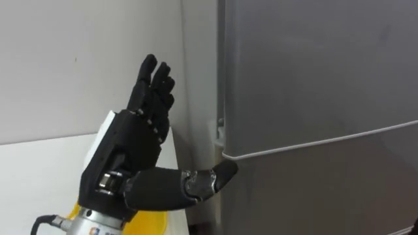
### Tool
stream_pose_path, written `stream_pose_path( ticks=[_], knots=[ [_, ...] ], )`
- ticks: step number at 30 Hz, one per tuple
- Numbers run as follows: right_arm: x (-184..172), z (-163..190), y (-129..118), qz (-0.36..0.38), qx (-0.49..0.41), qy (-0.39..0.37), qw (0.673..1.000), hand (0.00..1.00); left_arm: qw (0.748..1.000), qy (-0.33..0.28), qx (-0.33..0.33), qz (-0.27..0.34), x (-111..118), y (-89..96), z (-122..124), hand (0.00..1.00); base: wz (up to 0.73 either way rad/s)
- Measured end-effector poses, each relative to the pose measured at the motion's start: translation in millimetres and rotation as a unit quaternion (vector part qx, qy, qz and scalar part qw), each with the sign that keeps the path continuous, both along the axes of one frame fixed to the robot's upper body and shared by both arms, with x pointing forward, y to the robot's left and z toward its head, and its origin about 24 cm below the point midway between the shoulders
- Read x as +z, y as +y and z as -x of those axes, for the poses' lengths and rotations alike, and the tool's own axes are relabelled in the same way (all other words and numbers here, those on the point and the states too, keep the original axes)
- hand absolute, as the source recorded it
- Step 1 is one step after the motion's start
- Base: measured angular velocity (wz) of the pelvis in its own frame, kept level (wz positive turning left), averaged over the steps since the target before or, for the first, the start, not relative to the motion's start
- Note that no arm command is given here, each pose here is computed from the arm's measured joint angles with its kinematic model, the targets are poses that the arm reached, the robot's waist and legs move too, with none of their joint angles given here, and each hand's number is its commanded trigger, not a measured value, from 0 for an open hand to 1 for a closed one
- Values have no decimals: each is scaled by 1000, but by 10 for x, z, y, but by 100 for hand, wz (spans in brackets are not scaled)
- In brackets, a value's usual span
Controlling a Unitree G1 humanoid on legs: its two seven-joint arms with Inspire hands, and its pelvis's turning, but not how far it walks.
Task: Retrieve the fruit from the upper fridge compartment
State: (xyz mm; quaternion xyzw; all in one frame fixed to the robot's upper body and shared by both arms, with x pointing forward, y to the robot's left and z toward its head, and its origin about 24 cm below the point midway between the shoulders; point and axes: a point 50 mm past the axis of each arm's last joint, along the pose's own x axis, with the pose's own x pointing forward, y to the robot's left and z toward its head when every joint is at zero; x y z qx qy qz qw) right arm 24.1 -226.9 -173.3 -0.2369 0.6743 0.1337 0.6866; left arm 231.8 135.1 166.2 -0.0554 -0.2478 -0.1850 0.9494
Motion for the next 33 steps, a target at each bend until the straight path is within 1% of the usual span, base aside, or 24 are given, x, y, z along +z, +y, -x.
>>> stream_pose_path(
  ticks=[6,9,33],
  knots=[
    [2,-13,-6,0,0,-1,1000,0,999,7,-46,-22,-37,-105,16,0,1],
    [2,-14,-7,0,0,-1,1000,0,998,8,-58,-29,-47,-136,23,0,0],
    [7,-44,-25,11,2,-10,1000,0,997,13,-72,-31,-63,-189,32,0,0]
  ],
)
